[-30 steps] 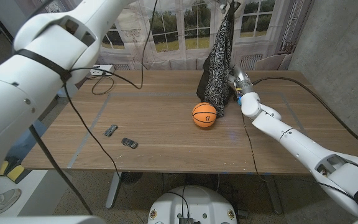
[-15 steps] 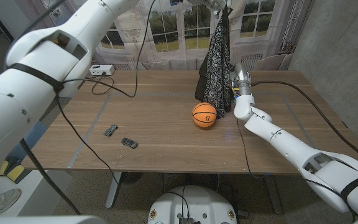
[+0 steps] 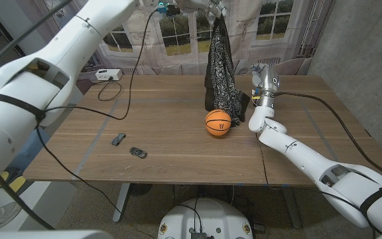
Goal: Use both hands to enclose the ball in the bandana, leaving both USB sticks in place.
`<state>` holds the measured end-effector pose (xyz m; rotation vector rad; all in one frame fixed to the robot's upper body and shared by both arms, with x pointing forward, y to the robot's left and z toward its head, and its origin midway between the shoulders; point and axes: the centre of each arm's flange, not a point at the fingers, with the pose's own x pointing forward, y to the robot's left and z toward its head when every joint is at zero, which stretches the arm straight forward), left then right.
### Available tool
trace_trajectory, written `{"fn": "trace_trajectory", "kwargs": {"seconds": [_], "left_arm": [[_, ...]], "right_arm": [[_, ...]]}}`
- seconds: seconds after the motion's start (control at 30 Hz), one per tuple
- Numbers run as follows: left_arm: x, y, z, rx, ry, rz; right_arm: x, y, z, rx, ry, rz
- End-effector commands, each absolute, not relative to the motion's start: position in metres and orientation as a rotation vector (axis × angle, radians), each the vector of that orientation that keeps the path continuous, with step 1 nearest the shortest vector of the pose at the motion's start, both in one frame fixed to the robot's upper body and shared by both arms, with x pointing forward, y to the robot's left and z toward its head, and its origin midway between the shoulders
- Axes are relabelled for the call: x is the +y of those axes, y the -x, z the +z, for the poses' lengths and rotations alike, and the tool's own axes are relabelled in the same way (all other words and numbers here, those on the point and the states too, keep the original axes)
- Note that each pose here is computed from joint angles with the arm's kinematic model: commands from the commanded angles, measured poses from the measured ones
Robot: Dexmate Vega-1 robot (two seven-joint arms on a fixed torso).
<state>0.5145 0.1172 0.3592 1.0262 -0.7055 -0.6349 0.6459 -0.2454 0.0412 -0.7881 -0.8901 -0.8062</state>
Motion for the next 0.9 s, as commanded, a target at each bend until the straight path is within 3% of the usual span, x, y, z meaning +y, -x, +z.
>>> {"fn": "trace_trajectory", "kwargs": {"seconds": [0.03, 0.27, 0.4, 0.57, 0.9], "left_arm": [[0.144, -0.522, 0.338, -0.715, -0.962, -0.498], [0.137, -0.524, 0.353, -0.824, -0.865, -0.574], [0.134, -0.523, 0.363, -0.872, -0.830, -0.606], [0.129, -0.522, 0.372, -0.951, -0.757, -0.497], [0.107, -0.503, 0.405, -1.077, -0.684, -0.167]], "right_arm": [[-0.278, -0.617, 0.029, -0.887, 0.845, -0.975], [-0.295, -0.613, 0.004, -0.805, 0.824, -0.923], [-0.299, -0.616, -0.005, -0.708, 0.864, -0.806], [-0.299, -0.621, -0.006, -0.640, 0.895, -0.677], [-0.294, -0.624, -0.007, -0.657, 0.883, -0.625]]}}
